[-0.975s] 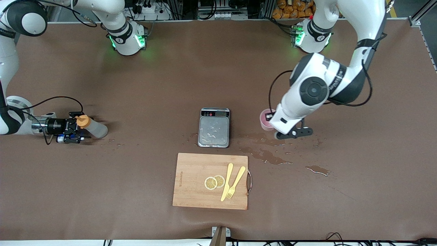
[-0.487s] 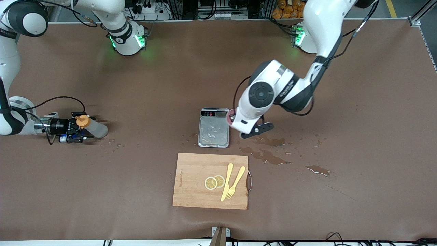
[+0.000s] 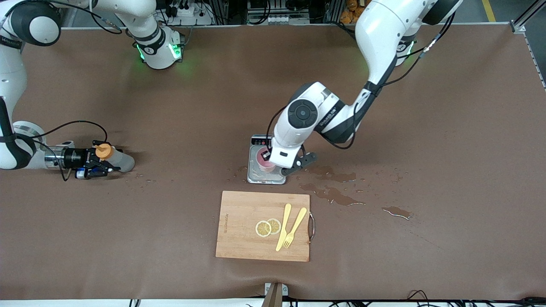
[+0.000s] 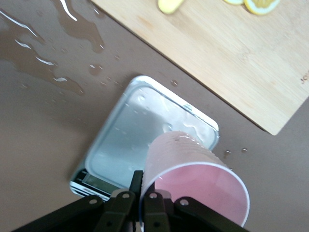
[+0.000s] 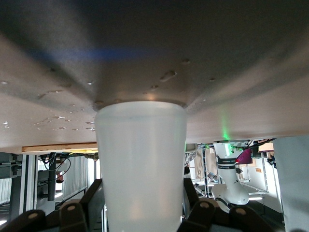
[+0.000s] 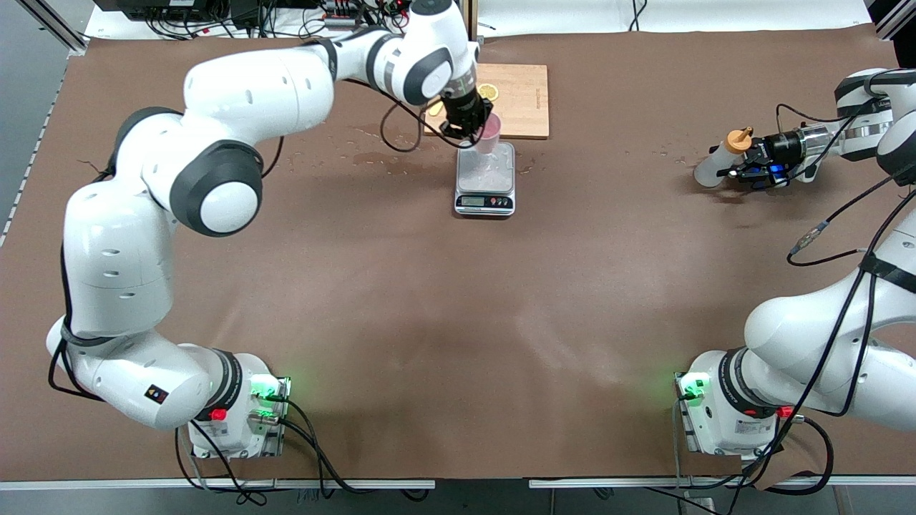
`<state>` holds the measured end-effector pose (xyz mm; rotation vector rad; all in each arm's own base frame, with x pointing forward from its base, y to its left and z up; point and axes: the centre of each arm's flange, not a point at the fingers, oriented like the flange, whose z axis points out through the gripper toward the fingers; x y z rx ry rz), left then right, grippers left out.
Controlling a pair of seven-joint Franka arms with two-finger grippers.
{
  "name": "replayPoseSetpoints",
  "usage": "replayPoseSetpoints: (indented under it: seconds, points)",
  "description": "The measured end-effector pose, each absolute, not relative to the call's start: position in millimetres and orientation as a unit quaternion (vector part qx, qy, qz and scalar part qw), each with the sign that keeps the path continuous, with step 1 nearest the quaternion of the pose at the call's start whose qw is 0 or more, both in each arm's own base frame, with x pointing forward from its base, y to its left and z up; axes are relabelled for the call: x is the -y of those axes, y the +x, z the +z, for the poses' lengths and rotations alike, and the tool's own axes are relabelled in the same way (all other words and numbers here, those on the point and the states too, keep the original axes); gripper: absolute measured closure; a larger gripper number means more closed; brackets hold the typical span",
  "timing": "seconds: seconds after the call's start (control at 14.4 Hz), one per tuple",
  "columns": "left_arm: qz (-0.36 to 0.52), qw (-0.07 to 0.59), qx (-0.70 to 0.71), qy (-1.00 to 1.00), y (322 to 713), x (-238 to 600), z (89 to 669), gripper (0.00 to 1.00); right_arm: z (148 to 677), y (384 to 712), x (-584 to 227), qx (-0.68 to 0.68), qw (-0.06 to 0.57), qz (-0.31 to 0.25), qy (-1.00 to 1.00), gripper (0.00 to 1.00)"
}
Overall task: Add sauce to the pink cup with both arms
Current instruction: 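Release the cup on the scale and raise the left gripper away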
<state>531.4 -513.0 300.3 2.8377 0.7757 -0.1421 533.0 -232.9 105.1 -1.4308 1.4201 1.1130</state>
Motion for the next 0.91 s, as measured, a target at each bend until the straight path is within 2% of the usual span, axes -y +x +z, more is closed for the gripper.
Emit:
replayPoseSetpoints:
  seconds: [0.07, 0.21, 0.7, 0.77, 0.91]
  points:
    - [-0.046, 0.099, -0.264, 0.958, 525.5, 520.5, 297.0, 0.96, 105.1, 532.9, 233.1, -0.563, 0.407, 0.441, -0.567, 0.28]
    - [-0.047, 0.097, -0.266, 0.958, 515.9, 531.0, 289.4, 0.96, 105.1, 532.8, 233.4, -0.564, 0.408, 0.441, -0.567, 0.35]
    - [-0.047, 0.097, -0.274, 0.956, 517.3, 531.8, 265.4, 0.96, 106.4, 533.5, 236.5, -0.565, 0.408, 0.438, -0.567, 0.38]
    - [-0.047, 0.098, -0.276, 0.955, 517.5, 531.9, 265.0, 0.92, 106.7, 533.7, 236.7, -0.566, 0.408, 0.438, -0.567, 0.4]
    - [-0.047, 0.098, -0.283, 0.953, 517.5, 532.1, 265.1, 0.74, 107.8, 534.8, 237.6, -0.57, 0.405, 0.438, -0.565, 0.41]
